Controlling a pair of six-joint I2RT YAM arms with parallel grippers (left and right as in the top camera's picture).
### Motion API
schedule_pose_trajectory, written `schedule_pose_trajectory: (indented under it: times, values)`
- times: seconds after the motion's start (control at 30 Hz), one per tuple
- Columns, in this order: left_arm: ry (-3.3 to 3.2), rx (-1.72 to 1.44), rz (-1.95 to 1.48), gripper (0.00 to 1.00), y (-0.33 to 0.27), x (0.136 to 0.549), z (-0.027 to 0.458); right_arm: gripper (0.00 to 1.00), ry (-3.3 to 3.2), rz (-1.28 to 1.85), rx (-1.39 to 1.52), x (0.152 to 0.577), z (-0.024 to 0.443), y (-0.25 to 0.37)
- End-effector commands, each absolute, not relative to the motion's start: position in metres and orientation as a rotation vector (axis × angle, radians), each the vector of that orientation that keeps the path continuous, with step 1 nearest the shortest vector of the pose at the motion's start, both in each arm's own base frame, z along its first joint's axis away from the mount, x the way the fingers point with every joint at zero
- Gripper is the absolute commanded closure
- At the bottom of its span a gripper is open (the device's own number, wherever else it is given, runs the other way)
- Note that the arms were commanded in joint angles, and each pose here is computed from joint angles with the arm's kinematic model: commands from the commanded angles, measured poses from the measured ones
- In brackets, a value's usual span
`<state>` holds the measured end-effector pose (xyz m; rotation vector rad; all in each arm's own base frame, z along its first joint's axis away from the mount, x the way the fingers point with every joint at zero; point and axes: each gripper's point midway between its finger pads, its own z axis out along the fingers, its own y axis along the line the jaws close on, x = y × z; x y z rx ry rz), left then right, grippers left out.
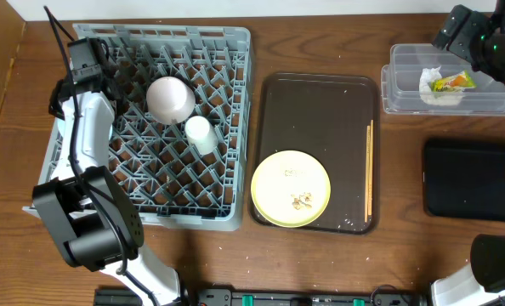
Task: Sort waste into correct bins and load items into the dishwasher
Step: 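Lower the light-blue bowl into the rack's left edge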
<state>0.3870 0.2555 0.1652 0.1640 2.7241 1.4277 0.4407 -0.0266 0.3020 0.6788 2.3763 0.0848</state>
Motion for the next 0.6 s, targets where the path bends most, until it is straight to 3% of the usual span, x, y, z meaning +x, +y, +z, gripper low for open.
schedule_pose_trajectory:
  times: [0.0, 0.17, 0.27, 0.57]
  values:
    - [2.745, 0.264, 1.405, 0.92, 0.246, 0.392, 0.157, 0.01, 2.37, 0.082, 0.682, 0.44, 0.304, -0.028]
    - [2.729, 0.348, 1.413, 0.91, 0.236, 0.4, 0.158, 0.01, 2.37, 0.082, 0.682, 0.44, 0.304, -0.028]
    - [2.727, 0.359, 1.42, 0.85, 0.234, 0.401, 0.159, 0.01, 2.37, 0.082, 0.682, 0.44, 0.304, -0.028]
    - [2.724, 0.38, 1.482, 0.85, 0.235, 0.399, 0.164, 0.01, 2.37, 0.082, 0.682, 0.44, 0.304, -0.028]
